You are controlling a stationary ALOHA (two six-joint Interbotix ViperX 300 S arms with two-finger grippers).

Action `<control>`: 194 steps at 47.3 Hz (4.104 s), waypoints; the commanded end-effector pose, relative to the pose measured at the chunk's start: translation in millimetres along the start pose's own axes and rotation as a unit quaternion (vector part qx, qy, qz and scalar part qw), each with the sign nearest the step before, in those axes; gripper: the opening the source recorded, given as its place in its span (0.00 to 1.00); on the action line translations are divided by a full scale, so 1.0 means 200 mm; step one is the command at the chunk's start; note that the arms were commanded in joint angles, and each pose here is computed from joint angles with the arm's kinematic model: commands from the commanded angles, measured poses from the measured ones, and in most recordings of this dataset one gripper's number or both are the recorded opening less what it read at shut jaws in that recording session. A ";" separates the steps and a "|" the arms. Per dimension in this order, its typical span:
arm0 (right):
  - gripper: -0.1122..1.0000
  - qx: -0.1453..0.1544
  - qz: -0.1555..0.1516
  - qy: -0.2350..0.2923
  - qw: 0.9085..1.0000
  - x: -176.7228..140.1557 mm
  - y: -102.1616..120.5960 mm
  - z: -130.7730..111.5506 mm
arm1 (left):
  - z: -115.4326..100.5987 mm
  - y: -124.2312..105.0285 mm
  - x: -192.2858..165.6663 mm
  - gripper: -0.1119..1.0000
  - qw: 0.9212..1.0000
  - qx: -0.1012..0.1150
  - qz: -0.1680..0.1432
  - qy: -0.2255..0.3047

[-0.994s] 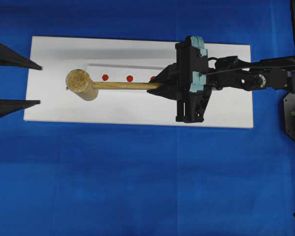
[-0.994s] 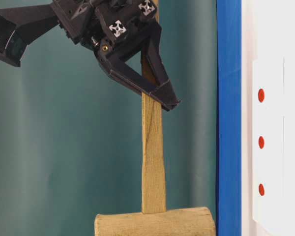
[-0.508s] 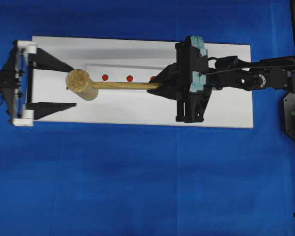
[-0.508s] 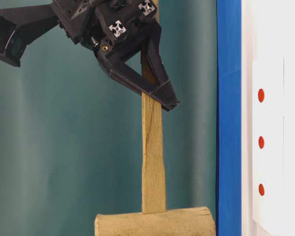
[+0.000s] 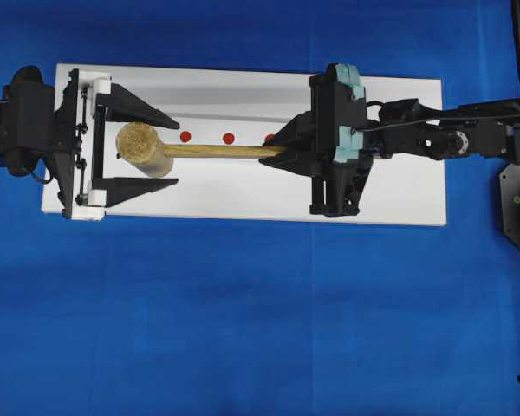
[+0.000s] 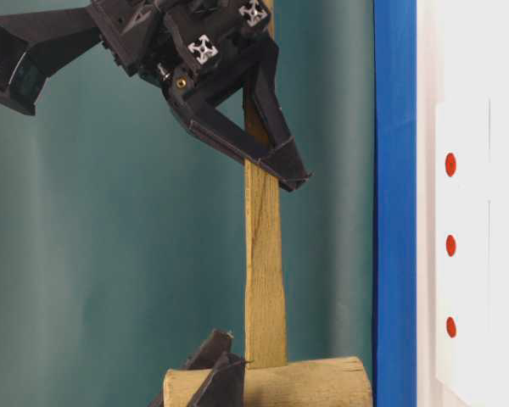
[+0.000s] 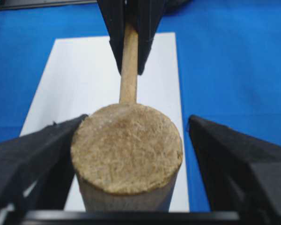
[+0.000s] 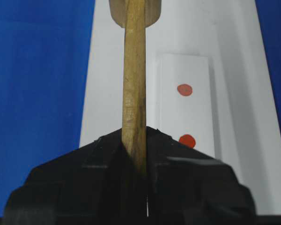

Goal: Hit the mark with a hammer.

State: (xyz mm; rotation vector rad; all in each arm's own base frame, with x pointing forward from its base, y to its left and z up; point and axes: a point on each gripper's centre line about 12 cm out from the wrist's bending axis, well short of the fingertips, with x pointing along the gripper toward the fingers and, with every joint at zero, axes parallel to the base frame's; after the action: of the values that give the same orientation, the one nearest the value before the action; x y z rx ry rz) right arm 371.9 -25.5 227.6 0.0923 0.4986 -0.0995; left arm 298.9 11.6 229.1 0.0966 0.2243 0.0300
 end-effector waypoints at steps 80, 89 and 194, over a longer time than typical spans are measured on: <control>0.94 -0.053 -0.009 -0.039 0.998 -0.02 0.00 0.11 | 0.15 0.04 0.03 0.50 0.934 -0.357 0.001 -0.024; 0.94 -0.059 -0.008 -0.038 0.997 -0.02 0.00 0.11 | 0.15 0.04 0.02 0.50 0.878 -0.477 -0.002 -0.024; 0.18 -0.048 0.004 -0.021 0.999 -0.15 0.00 0.00 | 0.07 0.04 -0.18 0.90 0.841 -0.541 0.016 0.005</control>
State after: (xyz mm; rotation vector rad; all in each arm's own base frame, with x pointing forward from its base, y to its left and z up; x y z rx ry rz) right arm 349.2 -21.2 228.3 -0.0142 0.5052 -0.0572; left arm 269.9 16.5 242.5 -1.0482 0.2152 0.1992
